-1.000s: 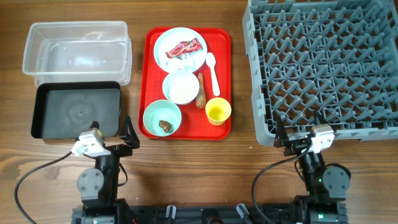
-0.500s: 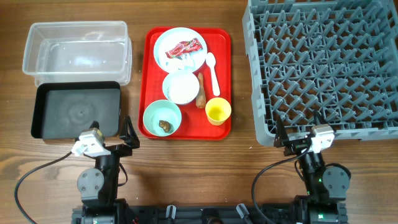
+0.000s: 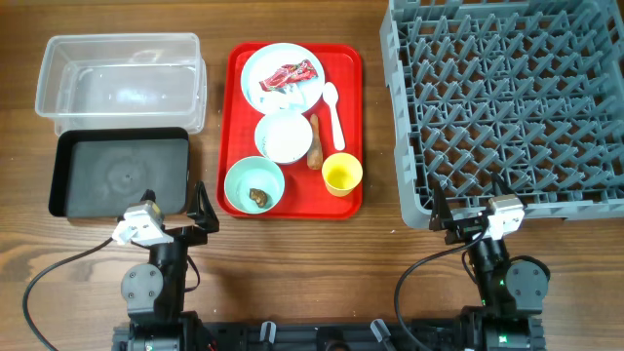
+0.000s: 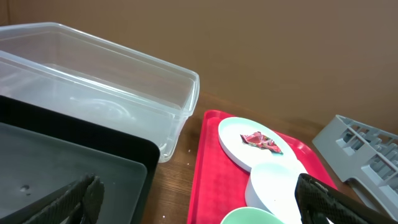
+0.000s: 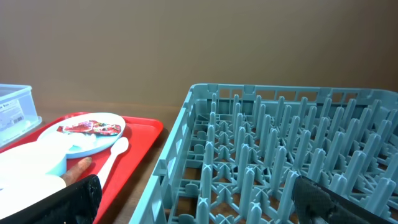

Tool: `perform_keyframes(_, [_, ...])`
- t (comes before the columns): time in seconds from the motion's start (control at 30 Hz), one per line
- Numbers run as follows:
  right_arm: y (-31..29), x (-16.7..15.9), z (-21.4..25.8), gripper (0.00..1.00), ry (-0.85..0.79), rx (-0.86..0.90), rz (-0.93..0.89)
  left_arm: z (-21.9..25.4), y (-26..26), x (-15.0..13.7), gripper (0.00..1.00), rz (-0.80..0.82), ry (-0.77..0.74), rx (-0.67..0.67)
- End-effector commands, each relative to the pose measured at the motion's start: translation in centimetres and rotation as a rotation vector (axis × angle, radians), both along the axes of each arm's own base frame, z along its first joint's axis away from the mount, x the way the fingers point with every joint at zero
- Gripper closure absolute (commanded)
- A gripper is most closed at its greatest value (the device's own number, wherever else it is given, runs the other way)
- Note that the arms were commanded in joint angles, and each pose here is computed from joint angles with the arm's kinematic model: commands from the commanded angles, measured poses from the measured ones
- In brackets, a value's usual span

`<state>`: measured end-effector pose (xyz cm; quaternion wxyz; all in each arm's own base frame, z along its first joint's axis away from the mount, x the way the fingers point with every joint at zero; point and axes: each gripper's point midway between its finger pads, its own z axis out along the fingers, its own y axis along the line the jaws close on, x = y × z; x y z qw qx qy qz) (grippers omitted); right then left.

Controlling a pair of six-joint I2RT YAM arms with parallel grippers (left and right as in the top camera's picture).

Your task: Sort waste into correct bins and load items into the dishwasher rack

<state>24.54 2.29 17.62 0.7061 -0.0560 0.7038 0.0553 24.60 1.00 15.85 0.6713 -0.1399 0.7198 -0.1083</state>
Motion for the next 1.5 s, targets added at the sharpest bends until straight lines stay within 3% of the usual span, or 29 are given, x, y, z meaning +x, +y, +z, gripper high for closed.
perform_keyframes(0.0, [-0.3,0.0,0.1,0.0,-0.004,0.001,-0.015,-0.1,-0.3,0.0,0.0,-0.018,-0.003,0.019])
perform_keyframes(0.4, [-0.3,0.0,0.1,0.0,-0.003,0.008,-0.017,-0.1,-0.4,0.0,0.0,-0.022,-0.003,0.008])
perform_keyframes(0.63, [0.8,-0.2,1.0,0.0,-0.008,0.176,0.053,0.6,-0.6,0.0,0.0,-0.033,-0.03,0.009])
perform_keyframes(0.83, [0.9,-1.0,5.8,0.0,-0.16,0.132,0.063,5.5,-0.6,-0.3,0.0,-0.033,-0.199,0.021])
perform_keyframes(1.13, [1.8,-2.6,13.3,0.0,-0.289,-0.008,0.105,12.6,-0.7,-0.3,0.0,-0.038,-0.244,0.025])
perform_keyframes(1.3, [2.1,-1.2,15.2,0.0,-0.21,-0.001,0.125,18.0,-1.7,1.7,0.0,-0.105,-0.215,0.025])
perform_keyframes(1.47, [3.3,1.3,16.1,0.0,-0.077,0.015,0.209,22.1,-3.1,6.1,0.0,-0.202,-0.058,0.011])
